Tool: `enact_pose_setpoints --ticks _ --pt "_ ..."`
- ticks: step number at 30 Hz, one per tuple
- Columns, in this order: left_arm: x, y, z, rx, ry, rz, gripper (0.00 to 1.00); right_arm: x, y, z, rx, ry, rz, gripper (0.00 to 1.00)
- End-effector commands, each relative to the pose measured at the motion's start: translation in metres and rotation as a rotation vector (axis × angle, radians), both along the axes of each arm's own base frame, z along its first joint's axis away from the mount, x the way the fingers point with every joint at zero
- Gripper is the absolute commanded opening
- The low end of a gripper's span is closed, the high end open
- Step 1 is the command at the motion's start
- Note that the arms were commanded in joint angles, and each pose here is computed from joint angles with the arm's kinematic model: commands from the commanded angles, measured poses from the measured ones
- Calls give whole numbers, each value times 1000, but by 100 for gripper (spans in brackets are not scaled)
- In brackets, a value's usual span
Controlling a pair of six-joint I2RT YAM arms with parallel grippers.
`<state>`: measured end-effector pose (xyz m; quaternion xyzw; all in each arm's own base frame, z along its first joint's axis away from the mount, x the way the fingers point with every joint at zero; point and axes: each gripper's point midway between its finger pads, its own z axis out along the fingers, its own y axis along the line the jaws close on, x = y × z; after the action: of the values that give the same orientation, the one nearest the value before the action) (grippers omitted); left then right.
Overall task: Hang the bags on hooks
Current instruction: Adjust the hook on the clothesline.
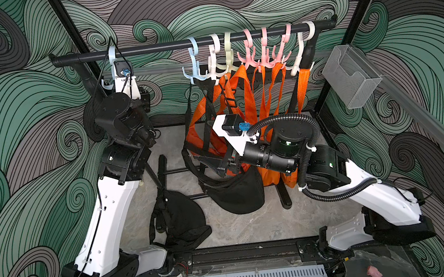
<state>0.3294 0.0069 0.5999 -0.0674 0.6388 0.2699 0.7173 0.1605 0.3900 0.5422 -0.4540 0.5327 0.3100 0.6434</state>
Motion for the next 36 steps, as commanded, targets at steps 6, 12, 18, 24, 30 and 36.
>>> enact_pose_setpoints --ticks 6,12,18,24,30,36 --pt "12 -28 -15 -17 55 -100 0 -4 -10 12 24 -42 -17 92" --pt "24 -69 -30 -5 91 -168 0 -5 -14 13 30 -44 -23 92" --pt "34 -102 -41 1 110 -212 0 -7 -18 11 28 -44 -27 92" --pt "34 -113 -45 -6 123 -243 6 -6 -23 10 29 -48 -39 93" --pt "11 -110 -42 -27 128 -299 75 -4 -24 7 19 -47 -55 93" --pt "-30 -128 -26 49 114 -428 99 2 -16 -4 -6 -38 -72 94"
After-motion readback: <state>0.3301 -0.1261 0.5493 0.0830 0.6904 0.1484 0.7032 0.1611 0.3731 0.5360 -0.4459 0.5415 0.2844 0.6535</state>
